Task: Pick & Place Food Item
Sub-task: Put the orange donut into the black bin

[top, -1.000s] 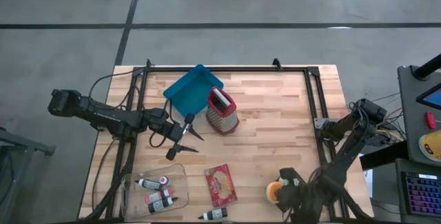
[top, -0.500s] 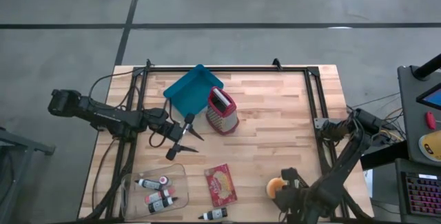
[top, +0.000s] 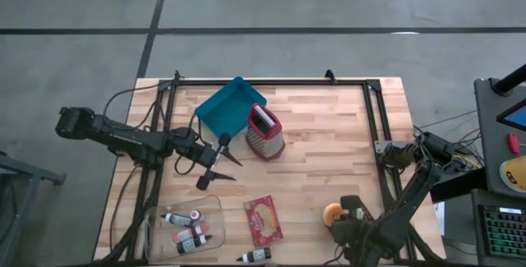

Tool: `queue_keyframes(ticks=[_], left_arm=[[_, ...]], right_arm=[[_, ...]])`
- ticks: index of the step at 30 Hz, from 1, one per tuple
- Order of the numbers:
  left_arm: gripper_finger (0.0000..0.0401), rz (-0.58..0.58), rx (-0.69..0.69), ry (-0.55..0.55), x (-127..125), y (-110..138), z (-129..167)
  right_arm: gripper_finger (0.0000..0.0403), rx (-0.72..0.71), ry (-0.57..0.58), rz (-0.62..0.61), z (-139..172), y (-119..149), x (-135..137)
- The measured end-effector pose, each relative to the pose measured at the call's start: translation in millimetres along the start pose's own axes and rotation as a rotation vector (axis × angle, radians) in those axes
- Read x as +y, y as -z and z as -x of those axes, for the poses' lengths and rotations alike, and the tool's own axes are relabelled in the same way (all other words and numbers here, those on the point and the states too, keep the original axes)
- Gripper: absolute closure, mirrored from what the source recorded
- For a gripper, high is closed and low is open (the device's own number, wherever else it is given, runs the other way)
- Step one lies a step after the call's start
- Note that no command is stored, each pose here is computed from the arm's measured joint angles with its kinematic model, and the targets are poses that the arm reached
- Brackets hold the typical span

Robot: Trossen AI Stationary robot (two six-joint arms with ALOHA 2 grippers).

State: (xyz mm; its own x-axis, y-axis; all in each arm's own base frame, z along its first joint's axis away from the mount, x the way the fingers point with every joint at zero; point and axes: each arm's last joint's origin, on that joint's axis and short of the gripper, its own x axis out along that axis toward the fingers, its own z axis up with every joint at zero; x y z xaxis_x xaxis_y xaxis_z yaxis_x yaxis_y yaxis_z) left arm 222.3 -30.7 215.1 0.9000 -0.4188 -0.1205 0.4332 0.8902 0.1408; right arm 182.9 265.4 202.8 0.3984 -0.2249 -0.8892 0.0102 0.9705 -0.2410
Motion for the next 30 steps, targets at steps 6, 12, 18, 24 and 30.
queue_keyframes(ticks=[6, 12, 18, 24, 30], left_arm=[[0.0174, 0.006, -0.002, 0.000, 0.0, -0.2, 0.0], [0.0174, 0.002, -0.002, 0.000, 0.0, -0.1, 0.0], [0.0174, -0.002, -0.002, 0.000, 0.0, -0.2, 0.0], [0.0174, -0.003, -0.002, 0.000, 0.0, -0.2, 0.0], [0.0174, -0.021, -0.002, -0.001, 0.1, -0.2, 0.0]], right_arm=[[0.0395, -0.001, -0.002, -0.009, -0.4, 0.2, 0.1], [0.0395, -0.011, -0.009, -0.011, 2.9, -2.2, 0.0], [0.0395, -0.024, 0.011, -0.004, 8.3, -5.3, -2.2], [0.0395, -0.064, -0.003, -0.001, 17.9, -14.8, -1.5], [0.0395, -0.022, -0.008, -0.014, 28.0, -18.4, -4.1]])
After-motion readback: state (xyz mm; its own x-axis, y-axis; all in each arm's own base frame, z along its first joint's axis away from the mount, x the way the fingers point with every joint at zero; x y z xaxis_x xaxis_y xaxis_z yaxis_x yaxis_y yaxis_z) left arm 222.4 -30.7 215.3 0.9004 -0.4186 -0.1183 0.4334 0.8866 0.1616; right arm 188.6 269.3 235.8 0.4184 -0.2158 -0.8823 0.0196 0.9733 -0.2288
